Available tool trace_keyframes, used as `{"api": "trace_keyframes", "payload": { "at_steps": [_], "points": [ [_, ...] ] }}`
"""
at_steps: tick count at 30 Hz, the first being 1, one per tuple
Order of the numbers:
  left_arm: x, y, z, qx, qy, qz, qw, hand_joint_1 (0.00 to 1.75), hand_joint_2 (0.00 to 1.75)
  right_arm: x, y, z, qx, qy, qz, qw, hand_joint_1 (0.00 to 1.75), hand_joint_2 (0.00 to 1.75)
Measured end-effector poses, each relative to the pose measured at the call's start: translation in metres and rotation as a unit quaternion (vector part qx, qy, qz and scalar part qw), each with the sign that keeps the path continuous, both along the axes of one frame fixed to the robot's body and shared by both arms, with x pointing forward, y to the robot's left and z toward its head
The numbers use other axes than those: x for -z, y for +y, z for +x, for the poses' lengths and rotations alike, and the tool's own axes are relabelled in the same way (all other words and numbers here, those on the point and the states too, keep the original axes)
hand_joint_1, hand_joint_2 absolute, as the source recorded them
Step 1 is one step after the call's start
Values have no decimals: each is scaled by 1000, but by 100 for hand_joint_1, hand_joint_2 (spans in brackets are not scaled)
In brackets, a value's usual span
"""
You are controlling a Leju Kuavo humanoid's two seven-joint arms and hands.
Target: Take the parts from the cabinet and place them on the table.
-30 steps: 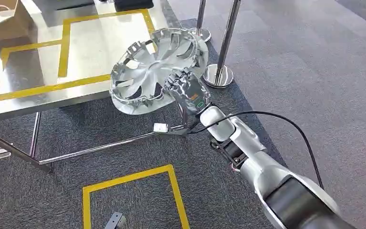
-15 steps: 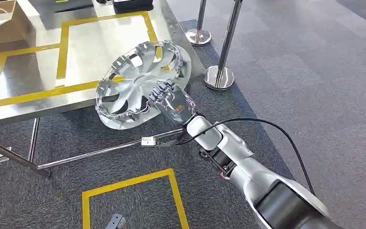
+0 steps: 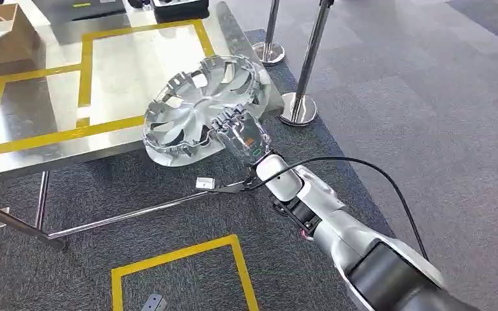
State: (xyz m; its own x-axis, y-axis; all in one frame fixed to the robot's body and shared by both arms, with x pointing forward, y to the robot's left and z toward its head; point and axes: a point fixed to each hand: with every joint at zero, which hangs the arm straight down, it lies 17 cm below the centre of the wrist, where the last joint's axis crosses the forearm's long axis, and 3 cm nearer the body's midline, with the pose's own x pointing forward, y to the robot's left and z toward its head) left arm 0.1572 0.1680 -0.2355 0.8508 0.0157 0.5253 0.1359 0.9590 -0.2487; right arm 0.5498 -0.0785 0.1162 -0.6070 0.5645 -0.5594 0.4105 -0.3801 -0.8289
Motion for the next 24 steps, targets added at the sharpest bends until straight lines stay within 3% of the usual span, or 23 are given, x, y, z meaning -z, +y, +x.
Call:
{"api": "trace_keyframes", "payload": {
  "at_steps": [7,24],
  "points": [
    [1,1,0,3,3,5,1000,0,175,-8,-40,17,55,-28,8,998,175,175],
    [1,1,1,4,2,8,1000,0,175,-48,-57,28,73,-81,43,993,175,175]
  ]
}}
